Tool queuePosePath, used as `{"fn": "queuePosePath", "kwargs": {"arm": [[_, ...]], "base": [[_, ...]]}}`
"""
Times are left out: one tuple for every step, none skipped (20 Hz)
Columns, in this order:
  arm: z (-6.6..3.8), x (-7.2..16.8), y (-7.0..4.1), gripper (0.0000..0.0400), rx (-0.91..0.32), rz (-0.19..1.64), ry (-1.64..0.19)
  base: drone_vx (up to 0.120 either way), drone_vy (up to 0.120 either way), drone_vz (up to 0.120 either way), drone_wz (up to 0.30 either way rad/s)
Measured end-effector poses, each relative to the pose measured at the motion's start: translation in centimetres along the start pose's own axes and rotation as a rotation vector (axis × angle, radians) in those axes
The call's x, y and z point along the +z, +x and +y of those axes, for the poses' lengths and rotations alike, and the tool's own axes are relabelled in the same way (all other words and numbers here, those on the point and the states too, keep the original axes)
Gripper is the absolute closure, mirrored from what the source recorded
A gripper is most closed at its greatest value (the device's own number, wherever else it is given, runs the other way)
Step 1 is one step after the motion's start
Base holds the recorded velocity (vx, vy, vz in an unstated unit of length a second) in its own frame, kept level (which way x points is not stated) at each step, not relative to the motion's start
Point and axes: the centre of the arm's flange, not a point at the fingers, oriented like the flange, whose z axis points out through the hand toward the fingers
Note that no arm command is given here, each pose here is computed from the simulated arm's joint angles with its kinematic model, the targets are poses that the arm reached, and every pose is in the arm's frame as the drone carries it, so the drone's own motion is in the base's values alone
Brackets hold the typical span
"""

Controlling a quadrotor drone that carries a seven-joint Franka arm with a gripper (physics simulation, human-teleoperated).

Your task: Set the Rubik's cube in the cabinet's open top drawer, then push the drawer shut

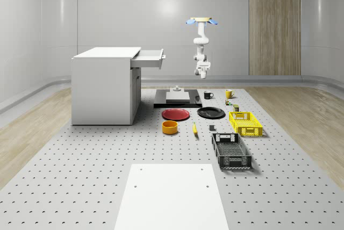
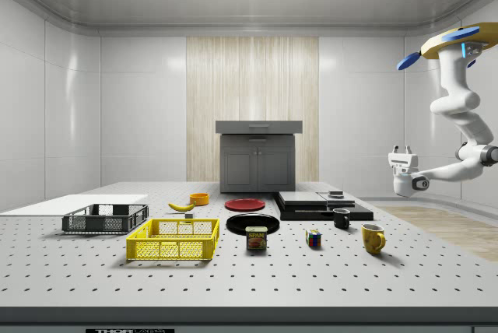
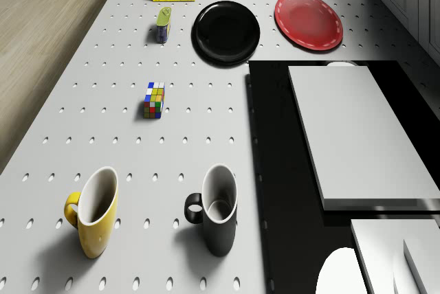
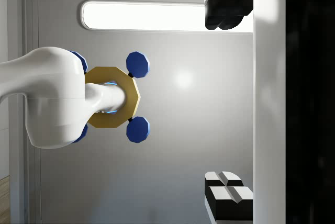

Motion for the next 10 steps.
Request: {"fn": "queuePosePath", "kwargs": {"arm": [[-0.01, 0.00, -0.02, 0.0000, 0.000, 0.002, -0.001], [-0.02, 0.00, -0.05, 0.0000, 0.000, 0.005, -0.002], [-0.04, 0.00, -0.07, 0.0000, 0.000, 0.007, -0.004], [-0.06, 0.00, -0.10, 0.0000, 0.000, 0.010, -0.006], [-0.09, 0.00, -0.14, 0.0000, 0.000, 0.014, -0.009], [-0.12, 0.00, -0.18, 0.0000, 0.000, 0.018, -0.012], [-0.16, 0.00, -0.23, 0.0000, 0.000, 0.023, -0.016], [-0.20, 0.01, -0.29, 0.0000, 0.000, 0.029, -0.020], [-0.26, 0.01, -0.36, 0.0000, -0.001, 0.036, -0.026], [-0.33, 0.01, -0.43, 0.0000, -0.001, 0.044, -0.033]], "base": [[0.000, 0.000, 0.000, 0.000], [0.000, 0.000, 0.000, 0.000], [0.000, 0.000, 0.000, 0.000], [0.000, 0.000, 0.000, 0.000], [0.000, 0.000, 0.000, 0.000], [0.000, 0.000, 0.000, 0.000], [0.000, 0.000, 0.000, 0.000], [0.000, 0.000, 0.000, 0.000], [0.000, 0.000, 0.000, 0.000], [0.000, 0.000, 0.000, 0.000]]}}
